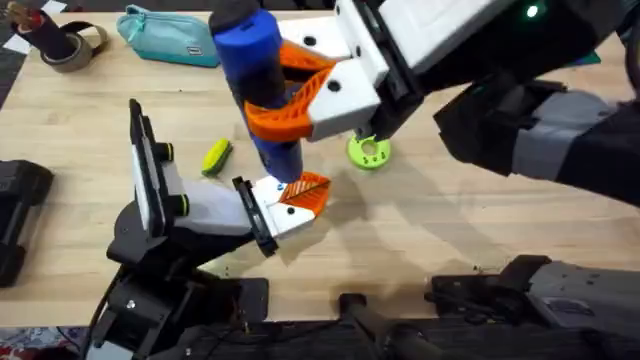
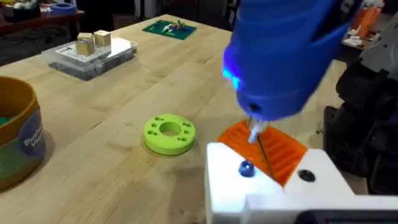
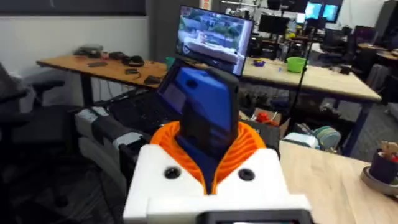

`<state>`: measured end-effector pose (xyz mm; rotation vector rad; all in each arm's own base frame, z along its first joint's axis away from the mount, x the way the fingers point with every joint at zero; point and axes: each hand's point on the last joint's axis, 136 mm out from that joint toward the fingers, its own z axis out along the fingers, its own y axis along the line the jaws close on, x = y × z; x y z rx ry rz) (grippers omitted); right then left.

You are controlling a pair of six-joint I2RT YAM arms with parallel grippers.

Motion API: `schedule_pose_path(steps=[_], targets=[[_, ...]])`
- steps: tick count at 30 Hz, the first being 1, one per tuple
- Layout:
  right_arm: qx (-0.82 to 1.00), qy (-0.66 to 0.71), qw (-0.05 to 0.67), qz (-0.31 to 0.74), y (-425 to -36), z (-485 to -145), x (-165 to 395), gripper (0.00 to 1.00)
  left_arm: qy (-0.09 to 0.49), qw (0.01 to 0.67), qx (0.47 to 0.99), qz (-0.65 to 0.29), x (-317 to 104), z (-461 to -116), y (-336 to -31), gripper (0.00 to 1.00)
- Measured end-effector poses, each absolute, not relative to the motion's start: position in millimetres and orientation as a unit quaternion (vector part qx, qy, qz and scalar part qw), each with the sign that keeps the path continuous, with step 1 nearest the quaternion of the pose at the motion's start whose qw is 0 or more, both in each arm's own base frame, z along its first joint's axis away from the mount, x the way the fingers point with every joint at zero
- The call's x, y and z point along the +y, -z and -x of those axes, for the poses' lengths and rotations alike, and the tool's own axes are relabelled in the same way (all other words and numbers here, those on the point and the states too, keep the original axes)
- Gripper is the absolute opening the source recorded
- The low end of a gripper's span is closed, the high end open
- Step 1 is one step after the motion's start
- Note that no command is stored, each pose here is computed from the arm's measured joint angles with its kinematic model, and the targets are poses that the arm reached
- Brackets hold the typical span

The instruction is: Pick up the gripper from the table and insert it into the empty holder that is missing its gripper. Then pick up a screw, insert it into the mounting hole, and use the screwdriver to tighten it. Finally, clean up the table by picking up the vegetable and placing it into the bucket.

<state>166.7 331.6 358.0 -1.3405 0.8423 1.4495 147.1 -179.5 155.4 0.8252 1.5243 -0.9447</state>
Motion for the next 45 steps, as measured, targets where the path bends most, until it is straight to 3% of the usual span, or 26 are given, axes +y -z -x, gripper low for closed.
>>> schedule_pose_path(steps=[12,19,24,34,45], targets=[[0.346,-0.597,0.447,0.569,-362,-168,326,0.032,0.399,0.551,0.644,-0.349,-180,-147,-155,0.011],[0.339,-0.6,0.406,0.601,-401,-170,316,0.033,0.399,0.551,0.644,-0.349,-179,-147,-155,0.011],[0.281,-0.568,0.436,0.64,-429,-166,303,0.031,0.399,0.551,0.644,-0.349,-179,-147,-155,0.011],[0.268,-0.52,0.485,0.651,-432,-189,281,0.031,0.399,0.551,0.644,-0.349,-179,-147,-155,0.011],[0.262,-0.515,0.49,0.653,-432,-189,280,0.032,0.399,0.551,0.644,-0.349,-179,-147,-155,0.011]])
